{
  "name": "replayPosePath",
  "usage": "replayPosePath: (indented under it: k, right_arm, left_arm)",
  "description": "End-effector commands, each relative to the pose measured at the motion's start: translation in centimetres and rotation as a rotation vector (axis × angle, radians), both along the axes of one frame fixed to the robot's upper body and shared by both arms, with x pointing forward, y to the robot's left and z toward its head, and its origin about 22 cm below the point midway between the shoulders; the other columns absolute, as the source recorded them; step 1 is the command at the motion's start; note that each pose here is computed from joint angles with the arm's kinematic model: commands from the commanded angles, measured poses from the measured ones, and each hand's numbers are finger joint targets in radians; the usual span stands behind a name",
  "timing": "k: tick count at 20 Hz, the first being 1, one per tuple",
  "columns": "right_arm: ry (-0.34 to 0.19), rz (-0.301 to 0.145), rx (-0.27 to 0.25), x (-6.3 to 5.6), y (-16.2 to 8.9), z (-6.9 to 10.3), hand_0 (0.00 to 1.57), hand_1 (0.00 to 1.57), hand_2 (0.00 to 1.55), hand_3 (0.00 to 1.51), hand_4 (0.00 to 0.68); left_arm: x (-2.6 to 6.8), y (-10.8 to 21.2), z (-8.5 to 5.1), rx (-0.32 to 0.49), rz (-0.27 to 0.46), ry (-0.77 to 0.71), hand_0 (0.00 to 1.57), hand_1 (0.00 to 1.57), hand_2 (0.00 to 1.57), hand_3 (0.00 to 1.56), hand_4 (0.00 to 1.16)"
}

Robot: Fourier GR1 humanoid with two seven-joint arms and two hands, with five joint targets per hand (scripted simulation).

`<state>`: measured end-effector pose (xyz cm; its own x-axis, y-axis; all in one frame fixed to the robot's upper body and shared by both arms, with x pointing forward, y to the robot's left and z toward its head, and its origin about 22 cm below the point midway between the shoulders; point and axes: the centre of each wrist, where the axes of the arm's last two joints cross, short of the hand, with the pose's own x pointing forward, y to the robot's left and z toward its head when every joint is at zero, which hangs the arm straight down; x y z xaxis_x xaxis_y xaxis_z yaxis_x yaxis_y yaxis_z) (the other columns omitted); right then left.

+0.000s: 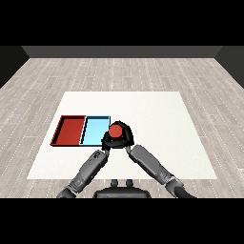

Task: Pick the red can and put it in the red box

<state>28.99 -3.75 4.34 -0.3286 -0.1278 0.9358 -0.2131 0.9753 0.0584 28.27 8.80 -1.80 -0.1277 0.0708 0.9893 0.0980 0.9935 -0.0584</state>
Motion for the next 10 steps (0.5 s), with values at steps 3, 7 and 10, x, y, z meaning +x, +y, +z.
replayPosePath:
  k: [3,7,10]
  right_arm:
    - [0.002,0.011,0.018,-0.6,0.7,-1.4,1.55,1.55,1.46,1.38,0.605]
    - [0.032,0.029,0.002,-0.8,1.8,1.0,1.47,1.47,1.45,1.38,0.609]
    - [0.011,0.020,0.035,0.7,1.0,0.8,1.44,1.44,1.44,1.38,0.622]
  left_arm:
    - [0.46,-1.0,1.4,0.040,0.077,0.000,1.52,1.52,1.49,1.40,0.86]
    - [0.64,0.1,0.0,0.037,0.132,-0.040,1.57,1.57,1.52,1.41,1.00]
    - [-0.25,0.1,-0.1,0.035,0.146,-0.039,1.57,1.57,1.52,1.41,0.94]
